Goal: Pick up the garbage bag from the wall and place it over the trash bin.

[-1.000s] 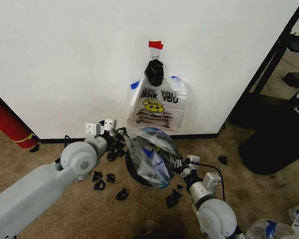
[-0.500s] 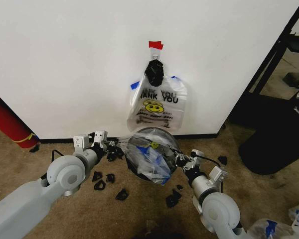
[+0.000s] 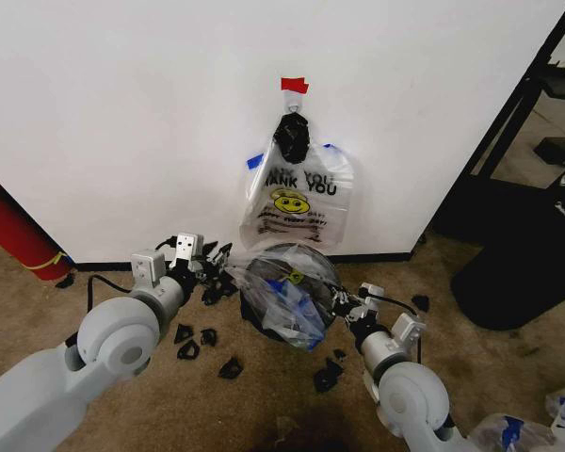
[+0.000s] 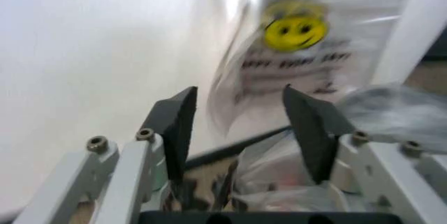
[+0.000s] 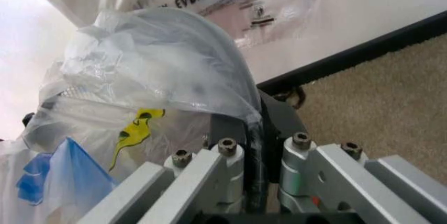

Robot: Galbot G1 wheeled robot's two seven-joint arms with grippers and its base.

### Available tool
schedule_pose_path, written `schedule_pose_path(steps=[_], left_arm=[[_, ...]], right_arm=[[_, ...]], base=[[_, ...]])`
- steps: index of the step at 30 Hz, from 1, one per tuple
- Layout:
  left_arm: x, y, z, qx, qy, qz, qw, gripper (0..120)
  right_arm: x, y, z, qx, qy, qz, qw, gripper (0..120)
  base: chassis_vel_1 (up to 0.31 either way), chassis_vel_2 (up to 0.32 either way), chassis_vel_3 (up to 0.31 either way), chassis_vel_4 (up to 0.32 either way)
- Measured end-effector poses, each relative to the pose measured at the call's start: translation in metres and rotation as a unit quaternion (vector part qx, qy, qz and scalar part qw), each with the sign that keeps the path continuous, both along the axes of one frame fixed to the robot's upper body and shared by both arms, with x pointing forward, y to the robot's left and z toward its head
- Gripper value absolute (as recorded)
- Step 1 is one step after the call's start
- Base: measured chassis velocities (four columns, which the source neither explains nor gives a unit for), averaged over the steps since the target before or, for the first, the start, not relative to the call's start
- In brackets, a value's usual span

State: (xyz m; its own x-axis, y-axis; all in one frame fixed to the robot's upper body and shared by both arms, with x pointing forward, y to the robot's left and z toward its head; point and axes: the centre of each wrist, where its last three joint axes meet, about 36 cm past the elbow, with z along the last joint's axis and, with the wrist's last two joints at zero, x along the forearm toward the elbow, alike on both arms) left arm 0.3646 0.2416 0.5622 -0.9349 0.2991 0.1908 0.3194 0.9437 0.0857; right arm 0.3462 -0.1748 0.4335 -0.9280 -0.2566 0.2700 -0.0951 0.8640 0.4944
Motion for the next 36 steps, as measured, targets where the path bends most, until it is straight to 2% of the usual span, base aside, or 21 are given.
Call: schedule_pose_path(steps=[2, 3, 6, 7, 10, 12, 15, 18, 21, 23, 26, 32, 34, 36], left_arm=[[-0.019, -0.009, -0.001, 0.013, -0.017, -0.055, 0.9983, 65], [-0.029, -0.015, -0.001, 0.013, -0.015, -0.088, 0.9959, 69], [-0.043, -0.027, -0.001, 0.011, 0.008, -0.143, 0.9896, 83], [-0.043, -0.027, -0.001, 0.011, 0.008, -0.143, 0.9896, 83], [-0.039, -0.033, 0.001, 0.027, 0.035, -0.167, 0.985, 94], [-0.029, -0.04, -0.001, 0.043, 0.063, -0.169, 0.9828, 94], [-0.019, -0.051, -0.005, 0.042, 0.087, -0.17, 0.9808, 93], [-0.002, -0.074, -0.01, 0.032, 0.13, -0.179, 0.9747, 88], [0.009, -0.081, -0.02, 0.049, 0.15, -0.183, 0.9702, 81], [0.012, -0.082, -0.022, 0.053, 0.153, -0.183, 0.9697, 77], [0.02, -0.084, -0.028, 0.063, 0.151, -0.182, 0.9696, 64], [0.027, -0.085, -0.045, 0.12, 0.126, -0.176, 0.9688, 43], [0.027, -0.086, -0.049, 0.132, 0.13, -0.174, 0.9673, 34], [0.026, -0.086, -0.051, 0.134, 0.132, -0.174, 0.9667, 30]], right_arm=[[0.002, -0.001, -0.002, -0.008, -0.001, -0.001, 1.0, 1], [0.003, -0.001, -0.002, -0.013, -0.002, -0.001, 1.0, 1], [0.004, -0.002, -0.003, -0.03, -0.008, 0.0, 1.0, 1], [0.004, -0.002, -0.003, -0.03, -0.008, 0.0, 1.0, 1], [0.003, -0.001, -0.005, -0.049, -0.018, 0.003, 0.999, 1], [0.001, -0.001, -0.006, -0.058, -0.02, 0.003, 0.998, 1], [0.0, -0.002, -0.007, -0.064, -0.022, 0.003, 0.998, 1], [0.002, -0.002, -0.008, -0.07, -0.023, 0.002, 0.997, 1], [0.002, -0.001, -0.007, -0.071, -0.024, 0.002, 0.997, 1], [0.002, 0.0, -0.007, -0.071, -0.024, 0.002, 0.997, 1], [0.002, 0.001, -0.007, -0.071, -0.024, 0.003, 0.997, 1], [0.0, 0.003, -0.008, -0.073, -0.022, 0.006, 0.997, 1], [-0.001, 0.003, -0.007, -0.073, -0.022, 0.006, 0.997, 1], [-0.001, 0.004, -0.007, -0.073, -0.022, 0.006, 0.997, 1]], base=[[0.0, 0.0, 0.0, 0.0], [0.0, 0.0, 0.0, 0.0], [0.0, 0.0, 0.0, 0.0], [0.0, 0.0, 0.0, 0.0], [0.0, 0.0, 0.0, 0.0], [0.0, 0.0, 0.0, 0.0], [0.0, 0.0, 0.0, 0.0], [0.0, 0.0, 0.0, 0.0], [0.0, 0.0, 0.0, 0.0], [0.0, 0.0, 0.0, 0.0], [0.0, 0.0, 0.0, 0.0], [0.0, 0.0, 0.0, 0.0], [0.0, 0.0, 0.0, 0.0], [0.0, 0.0, 0.0, 0.0]])
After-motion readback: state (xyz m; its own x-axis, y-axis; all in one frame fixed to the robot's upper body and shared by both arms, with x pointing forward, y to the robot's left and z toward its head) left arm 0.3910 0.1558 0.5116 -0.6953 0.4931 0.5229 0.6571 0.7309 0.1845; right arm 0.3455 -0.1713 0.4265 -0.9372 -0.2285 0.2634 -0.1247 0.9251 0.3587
